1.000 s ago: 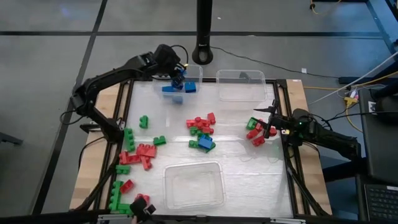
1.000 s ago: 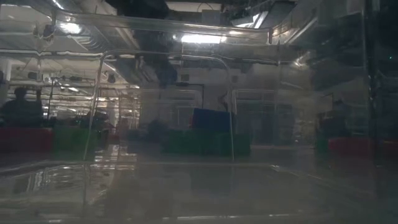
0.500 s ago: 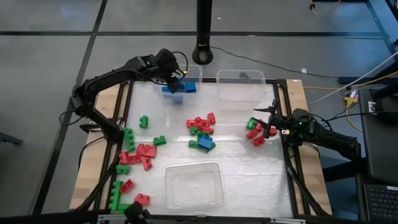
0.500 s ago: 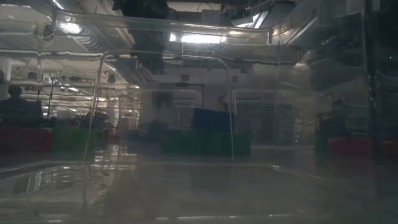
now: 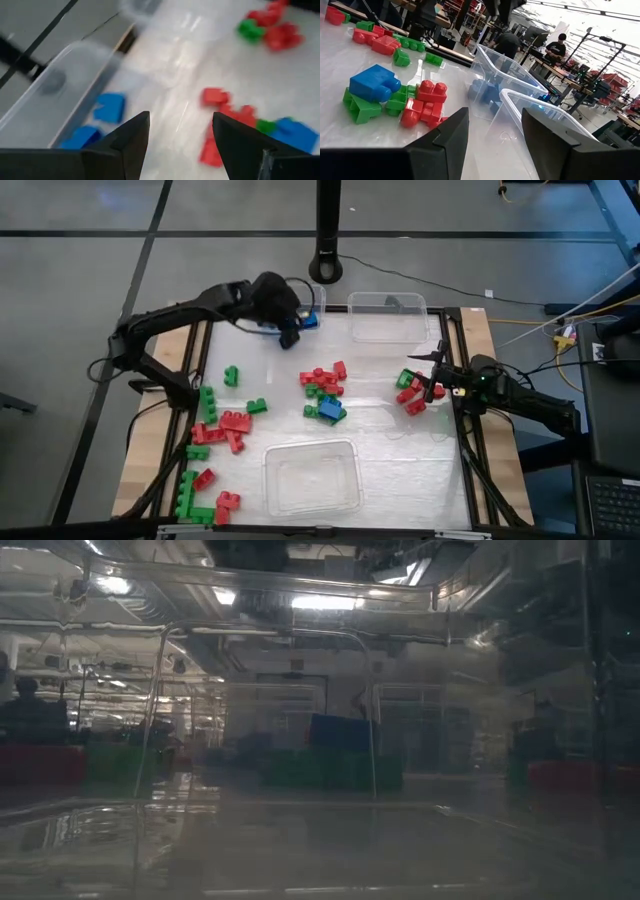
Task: Sort blocks
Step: Put the blue game piece into the top left transparent bin
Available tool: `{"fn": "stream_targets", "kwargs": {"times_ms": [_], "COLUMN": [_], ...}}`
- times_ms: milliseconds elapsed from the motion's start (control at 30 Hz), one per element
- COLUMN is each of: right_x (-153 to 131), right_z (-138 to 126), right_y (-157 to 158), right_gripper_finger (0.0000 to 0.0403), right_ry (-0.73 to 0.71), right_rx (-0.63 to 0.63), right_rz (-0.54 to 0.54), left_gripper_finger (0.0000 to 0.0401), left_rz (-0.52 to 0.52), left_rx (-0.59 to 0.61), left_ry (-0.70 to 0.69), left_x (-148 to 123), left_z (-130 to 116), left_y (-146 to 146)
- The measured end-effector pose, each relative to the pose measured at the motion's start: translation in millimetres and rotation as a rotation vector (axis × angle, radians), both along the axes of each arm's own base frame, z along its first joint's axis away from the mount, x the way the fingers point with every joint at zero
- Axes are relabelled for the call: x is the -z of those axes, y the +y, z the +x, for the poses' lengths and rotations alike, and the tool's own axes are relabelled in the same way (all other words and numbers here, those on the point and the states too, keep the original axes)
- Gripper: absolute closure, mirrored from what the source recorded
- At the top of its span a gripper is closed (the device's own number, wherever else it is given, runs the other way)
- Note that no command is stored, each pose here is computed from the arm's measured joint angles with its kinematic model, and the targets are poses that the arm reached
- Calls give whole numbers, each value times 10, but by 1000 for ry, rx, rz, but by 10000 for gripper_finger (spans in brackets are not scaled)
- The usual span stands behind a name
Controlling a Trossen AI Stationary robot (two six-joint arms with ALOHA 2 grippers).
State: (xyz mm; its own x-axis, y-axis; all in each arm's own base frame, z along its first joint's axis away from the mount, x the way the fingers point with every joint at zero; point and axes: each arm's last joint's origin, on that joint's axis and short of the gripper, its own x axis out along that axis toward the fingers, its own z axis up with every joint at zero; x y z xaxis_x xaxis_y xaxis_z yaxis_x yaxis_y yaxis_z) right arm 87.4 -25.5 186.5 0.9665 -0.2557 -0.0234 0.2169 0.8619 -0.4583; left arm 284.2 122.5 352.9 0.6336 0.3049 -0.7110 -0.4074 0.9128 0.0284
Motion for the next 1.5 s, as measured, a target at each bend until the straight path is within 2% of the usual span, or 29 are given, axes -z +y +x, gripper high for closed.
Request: {"fn": "stream_targets", "kwargs": {"times_ms": [100,233,733,1000,1233,1500], "right_x": [0,0,-1,-1,-1,-1], "right_z": [0,0,0,0,0,0], "right_y": [0,0,0,0,1,1], "right_gripper_finger": [217,217,216,216,216,217], "right_ry": [0,0,-1,-1,-1,-1], "right_rx": [0,0,0,0,-1,-2], "right_rz": [0,0,0,0,0,0], "left_gripper_finger": [196,196,196,196,196,196], "left_rz": [33,71,44,42,-13,24], "left_rx": [59,69,36,110,217,407], "left_ry": [-18,-47,-63,-102,-35,130], "left_x": [-19,-48,-50,-28,352,959], "left_z": [90,144,148,275,521,895], "left_y": [-170,-248,-254,-494,-912,-1335]}}
